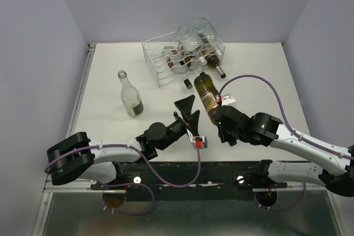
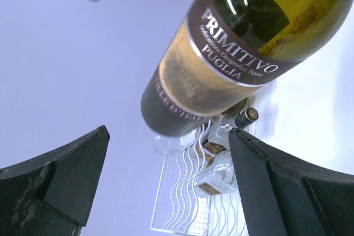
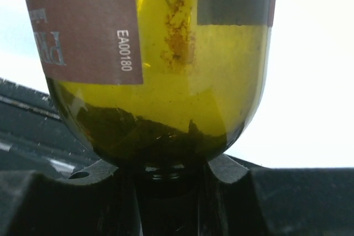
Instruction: Put the wine bottle on the wine rack
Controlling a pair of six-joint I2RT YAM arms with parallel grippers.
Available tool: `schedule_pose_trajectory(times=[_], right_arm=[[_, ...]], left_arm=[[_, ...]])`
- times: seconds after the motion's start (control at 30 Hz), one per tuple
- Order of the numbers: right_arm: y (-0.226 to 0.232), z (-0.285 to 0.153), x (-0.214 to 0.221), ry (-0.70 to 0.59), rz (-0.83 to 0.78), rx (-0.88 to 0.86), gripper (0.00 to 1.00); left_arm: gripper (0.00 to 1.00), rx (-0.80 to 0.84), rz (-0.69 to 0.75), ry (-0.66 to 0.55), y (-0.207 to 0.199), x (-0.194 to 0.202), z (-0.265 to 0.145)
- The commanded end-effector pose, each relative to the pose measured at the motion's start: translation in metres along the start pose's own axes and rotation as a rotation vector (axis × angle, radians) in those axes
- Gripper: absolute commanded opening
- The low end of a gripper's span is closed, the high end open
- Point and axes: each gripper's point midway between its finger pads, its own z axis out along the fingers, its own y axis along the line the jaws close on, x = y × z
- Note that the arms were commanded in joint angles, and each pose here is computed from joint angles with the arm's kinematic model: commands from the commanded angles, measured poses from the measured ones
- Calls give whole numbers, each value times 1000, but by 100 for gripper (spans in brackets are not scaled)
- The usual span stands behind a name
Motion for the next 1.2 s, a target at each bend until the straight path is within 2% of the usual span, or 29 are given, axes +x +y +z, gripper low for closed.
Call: schedule_pose_trajectory(times=[0.0, 0.07, 0.2, 0.3, 0.4, 0.63, 0.87, 1.17], right_arm=[[-16, -12, -41, -172, 83, 94, 0], [-15, -9, -42, -169, 80, 99, 1], [-7, 3, -43, -158, 69, 92, 0], [6, 14, -44, -149, 54, 57, 0], [15, 25, -45, -132, 34, 45, 1], [41, 54, -59, -117, -31, -1, 0], [86, 101, -74, -64, -88, -101, 0], [78, 151, -85, 32, -50, -124, 0]], left_arm=[[99, -38, -169, -19, 12, -11, -19], [99, -58, -247, -21, 23, -15, -26], [99, -107, -540, -26, 59, -23, -42], [99, -102, -685, -129, 96, -48, -60], [99, -161, -831, -170, 134, -57, -80], [99, -360, -977, -200, 190, -45, -121], [99, -460, -1080, 4, 201, -12, -131], [99, -504, -1170, 131, 198, 7, -148]])
